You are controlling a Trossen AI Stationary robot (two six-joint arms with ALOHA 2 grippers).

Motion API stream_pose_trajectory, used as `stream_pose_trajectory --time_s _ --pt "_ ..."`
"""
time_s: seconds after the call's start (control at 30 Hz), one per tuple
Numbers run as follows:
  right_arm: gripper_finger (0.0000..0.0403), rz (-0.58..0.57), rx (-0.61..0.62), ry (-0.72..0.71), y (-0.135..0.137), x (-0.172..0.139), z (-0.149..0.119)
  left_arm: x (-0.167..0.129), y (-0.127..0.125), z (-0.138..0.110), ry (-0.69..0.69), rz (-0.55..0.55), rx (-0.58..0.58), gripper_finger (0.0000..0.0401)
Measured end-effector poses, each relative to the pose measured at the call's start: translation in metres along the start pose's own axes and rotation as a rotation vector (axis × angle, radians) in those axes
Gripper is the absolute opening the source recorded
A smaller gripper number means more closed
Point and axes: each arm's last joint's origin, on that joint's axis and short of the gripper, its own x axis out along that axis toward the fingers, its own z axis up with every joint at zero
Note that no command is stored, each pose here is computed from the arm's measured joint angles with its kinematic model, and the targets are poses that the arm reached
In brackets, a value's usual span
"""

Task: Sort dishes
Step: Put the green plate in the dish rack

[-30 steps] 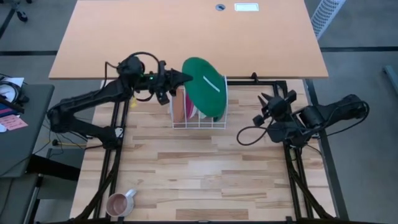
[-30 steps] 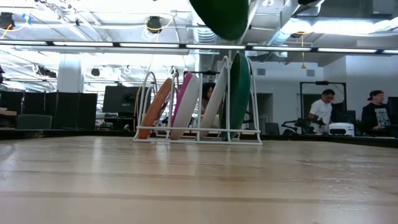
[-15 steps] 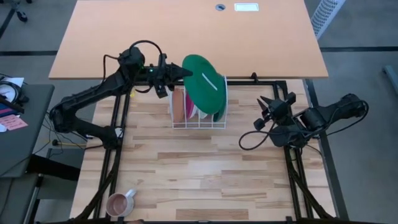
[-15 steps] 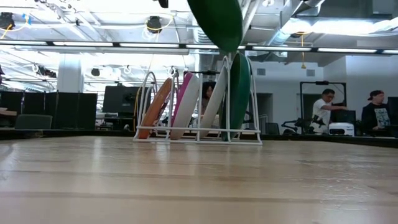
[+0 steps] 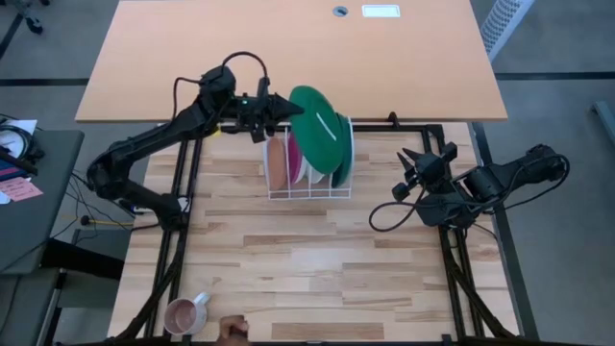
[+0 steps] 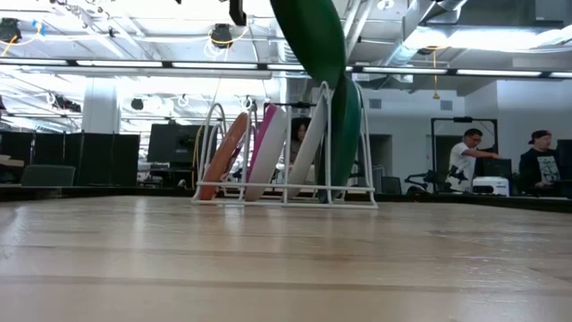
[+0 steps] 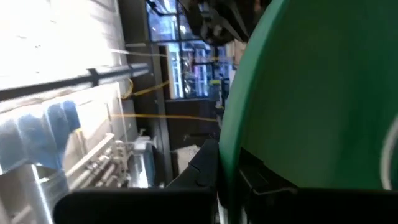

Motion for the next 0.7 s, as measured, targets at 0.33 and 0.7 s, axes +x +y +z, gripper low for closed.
stream_pose_trajectory --time_s 0.33,0.7 --pt "0.0078 0.000 -0.003 0.000 0.000 0.000 0.000 0.021 -0.027 -0.013 0.003 -0.033 -0.020 0.0003" --pt "0.0078 0.000 -0.003 0.000 0.000 0.000 0.000 0.044 -0.067 -0.027 0.011 -0.100 -0.094 0.0007"
